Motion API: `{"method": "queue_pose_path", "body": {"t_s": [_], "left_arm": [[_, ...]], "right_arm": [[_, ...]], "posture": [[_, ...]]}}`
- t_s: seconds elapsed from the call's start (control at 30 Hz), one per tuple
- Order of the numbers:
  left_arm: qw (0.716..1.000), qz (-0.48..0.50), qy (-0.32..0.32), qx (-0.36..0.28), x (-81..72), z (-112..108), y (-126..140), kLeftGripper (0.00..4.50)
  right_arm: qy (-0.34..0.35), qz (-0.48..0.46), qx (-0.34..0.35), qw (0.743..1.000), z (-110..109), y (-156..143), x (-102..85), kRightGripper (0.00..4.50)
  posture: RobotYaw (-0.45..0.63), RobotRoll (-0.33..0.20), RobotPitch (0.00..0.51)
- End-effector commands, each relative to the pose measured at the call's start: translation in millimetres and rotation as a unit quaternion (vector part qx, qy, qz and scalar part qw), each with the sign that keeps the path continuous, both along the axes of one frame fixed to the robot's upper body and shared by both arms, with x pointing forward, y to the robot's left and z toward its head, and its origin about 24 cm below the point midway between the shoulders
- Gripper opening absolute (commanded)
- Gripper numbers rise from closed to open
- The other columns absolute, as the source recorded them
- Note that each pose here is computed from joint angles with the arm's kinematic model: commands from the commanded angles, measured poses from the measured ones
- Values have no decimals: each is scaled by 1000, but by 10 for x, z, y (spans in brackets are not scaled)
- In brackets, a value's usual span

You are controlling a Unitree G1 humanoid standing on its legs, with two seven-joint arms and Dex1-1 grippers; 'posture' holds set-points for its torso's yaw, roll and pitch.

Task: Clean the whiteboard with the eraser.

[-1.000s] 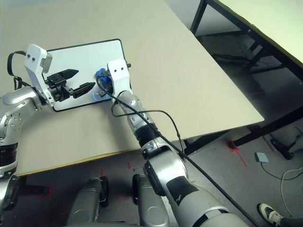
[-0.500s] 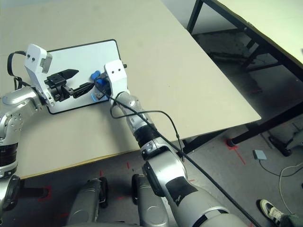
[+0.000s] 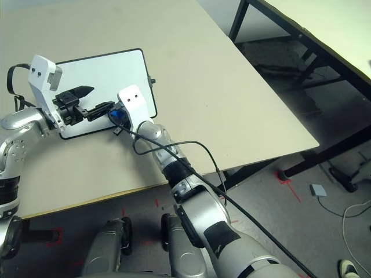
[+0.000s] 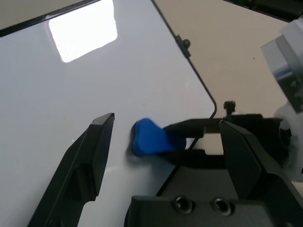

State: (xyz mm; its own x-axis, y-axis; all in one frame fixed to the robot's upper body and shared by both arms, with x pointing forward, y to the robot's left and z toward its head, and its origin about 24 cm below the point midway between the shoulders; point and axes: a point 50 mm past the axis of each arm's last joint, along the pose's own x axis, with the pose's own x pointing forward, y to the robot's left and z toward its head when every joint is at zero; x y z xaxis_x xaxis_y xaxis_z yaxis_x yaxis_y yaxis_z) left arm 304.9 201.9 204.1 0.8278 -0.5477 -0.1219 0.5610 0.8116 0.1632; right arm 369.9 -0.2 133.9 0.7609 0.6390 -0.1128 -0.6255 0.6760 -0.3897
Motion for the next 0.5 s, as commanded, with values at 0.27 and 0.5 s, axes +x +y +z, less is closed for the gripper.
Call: {"method": "queue_pose_path", "body": {"t_s": [0.27, 0.5], "left_arm": [[1000, 21, 19, 13, -144, -33, 153, 4500], [999, 23, 20, 12, -160, -31, 143, 4500]], "right_arm": [[7, -75, 18, 997, 14, -213, 184, 812], [60, 38, -8, 997, -236, 105, -61, 808]], "posture": [[96, 0, 193], [98, 0, 194]]}}
